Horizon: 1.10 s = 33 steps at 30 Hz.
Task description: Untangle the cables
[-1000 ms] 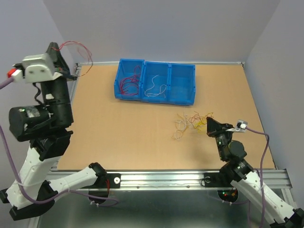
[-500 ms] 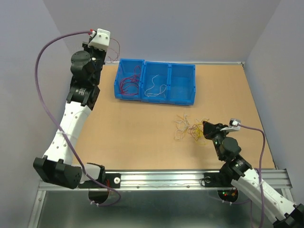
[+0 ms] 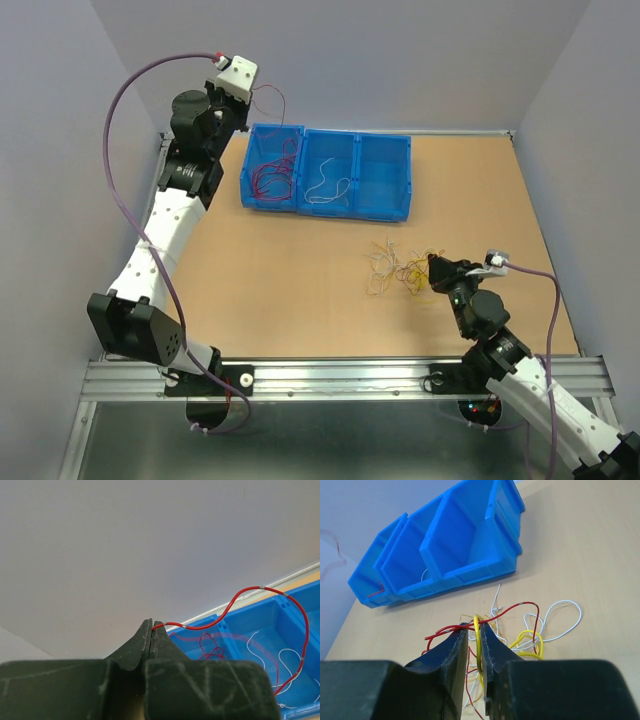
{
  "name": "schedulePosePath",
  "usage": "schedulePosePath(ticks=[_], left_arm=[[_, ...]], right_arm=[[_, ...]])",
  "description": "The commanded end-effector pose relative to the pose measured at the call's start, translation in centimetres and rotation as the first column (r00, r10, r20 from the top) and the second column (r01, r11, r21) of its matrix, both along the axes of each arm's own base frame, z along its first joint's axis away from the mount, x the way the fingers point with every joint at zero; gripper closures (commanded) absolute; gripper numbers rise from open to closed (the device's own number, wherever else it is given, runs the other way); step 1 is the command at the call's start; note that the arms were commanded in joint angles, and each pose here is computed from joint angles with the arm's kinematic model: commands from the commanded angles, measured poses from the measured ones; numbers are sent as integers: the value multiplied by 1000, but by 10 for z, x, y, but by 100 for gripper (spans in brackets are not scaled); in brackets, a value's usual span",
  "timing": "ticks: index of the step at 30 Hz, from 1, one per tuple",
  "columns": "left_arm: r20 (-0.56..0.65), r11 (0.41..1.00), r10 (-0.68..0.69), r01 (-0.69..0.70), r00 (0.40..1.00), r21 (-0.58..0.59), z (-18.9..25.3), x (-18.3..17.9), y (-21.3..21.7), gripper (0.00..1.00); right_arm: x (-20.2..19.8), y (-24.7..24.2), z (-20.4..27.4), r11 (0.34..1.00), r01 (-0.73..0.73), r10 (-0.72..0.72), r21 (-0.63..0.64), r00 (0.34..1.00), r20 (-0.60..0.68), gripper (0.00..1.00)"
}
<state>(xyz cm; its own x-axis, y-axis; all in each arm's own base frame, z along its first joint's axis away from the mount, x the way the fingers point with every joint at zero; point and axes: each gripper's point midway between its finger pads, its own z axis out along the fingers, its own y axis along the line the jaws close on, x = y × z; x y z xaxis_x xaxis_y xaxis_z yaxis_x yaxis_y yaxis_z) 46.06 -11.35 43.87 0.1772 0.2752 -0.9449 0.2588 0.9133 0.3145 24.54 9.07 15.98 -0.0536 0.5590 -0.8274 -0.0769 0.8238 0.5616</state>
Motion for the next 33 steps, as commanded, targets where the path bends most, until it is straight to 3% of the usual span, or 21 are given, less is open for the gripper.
schedulePosePath(ticks=[1,11,21,26,33], left_arm=[[91,998,-33,37,995,-45,37,0,-7,100],[30,1000,-5,5,1000,-17,-4,30,-8,100],[-147,998,-31,38,989,45,-106,66,-21,100],[-195,999,7,0,981,35,-127,81,-19,100],[-395,987,134,-87,909,134,-189,108,-5,100]], right_arm=[[1,1,22,1000,-3,2,20,999,46,78],[0,3,22,1000,-14,13,21,999,52,78],[0,4,22,1000,-18,17,18,999,51,78],[0,4,21,1000,-20,19,16,999,47,78],[-1,5,22,999,-27,27,16,998,48,78]])
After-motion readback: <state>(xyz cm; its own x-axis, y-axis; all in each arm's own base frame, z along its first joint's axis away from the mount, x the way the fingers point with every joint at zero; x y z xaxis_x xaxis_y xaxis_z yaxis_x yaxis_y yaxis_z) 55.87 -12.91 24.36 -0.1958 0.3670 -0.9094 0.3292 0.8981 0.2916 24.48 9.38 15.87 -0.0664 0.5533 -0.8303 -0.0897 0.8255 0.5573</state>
